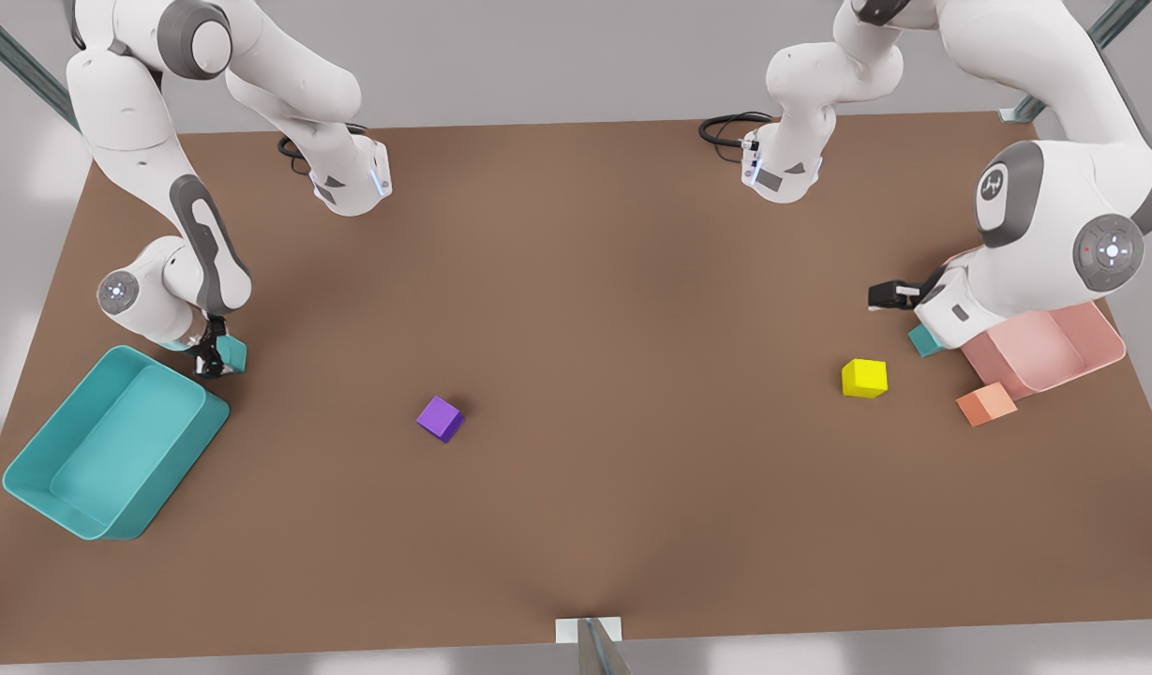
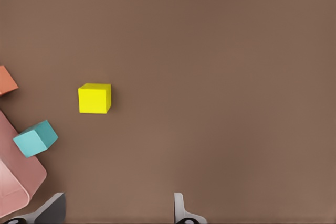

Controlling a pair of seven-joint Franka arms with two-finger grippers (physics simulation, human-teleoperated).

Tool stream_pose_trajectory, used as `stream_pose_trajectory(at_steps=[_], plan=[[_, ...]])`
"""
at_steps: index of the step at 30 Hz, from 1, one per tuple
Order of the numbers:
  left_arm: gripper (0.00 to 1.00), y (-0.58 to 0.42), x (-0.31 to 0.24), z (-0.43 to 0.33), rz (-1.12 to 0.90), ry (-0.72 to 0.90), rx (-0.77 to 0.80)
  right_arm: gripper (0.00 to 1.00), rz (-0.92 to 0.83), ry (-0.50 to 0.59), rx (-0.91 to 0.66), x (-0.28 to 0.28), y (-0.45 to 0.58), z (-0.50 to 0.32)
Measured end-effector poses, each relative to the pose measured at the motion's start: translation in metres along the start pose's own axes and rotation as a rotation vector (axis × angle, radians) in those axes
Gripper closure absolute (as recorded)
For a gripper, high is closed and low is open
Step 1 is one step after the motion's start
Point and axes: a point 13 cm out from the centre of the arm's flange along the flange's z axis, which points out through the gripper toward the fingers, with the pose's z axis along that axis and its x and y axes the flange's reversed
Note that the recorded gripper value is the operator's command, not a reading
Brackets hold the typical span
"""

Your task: Stack the two blue cubes on top of each other

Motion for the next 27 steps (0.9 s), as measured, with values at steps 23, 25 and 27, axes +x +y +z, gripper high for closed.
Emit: stream_pose_trajectory(at_steps=[23, 25, 27], plan=[[0.00, 0.188, 0.024, 0.208, -0.802, 0.067, 0.044, 0.30, -0.355, 0.026, -0.026, 0.201, 0.099, -0.123], [0.00, 0.198, 0.019, 0.241, -0.949, 0.028, 0.044, 0.29, -0.423, 0.026, -0.014, 0.262, 0.115, -0.128], [0.00, 0.210, 0.009, 0.252, -1.084, -0.031, 0.055, 0.29, -0.474, 0.026, -0.010, 0.324, 0.133, -0.129]])
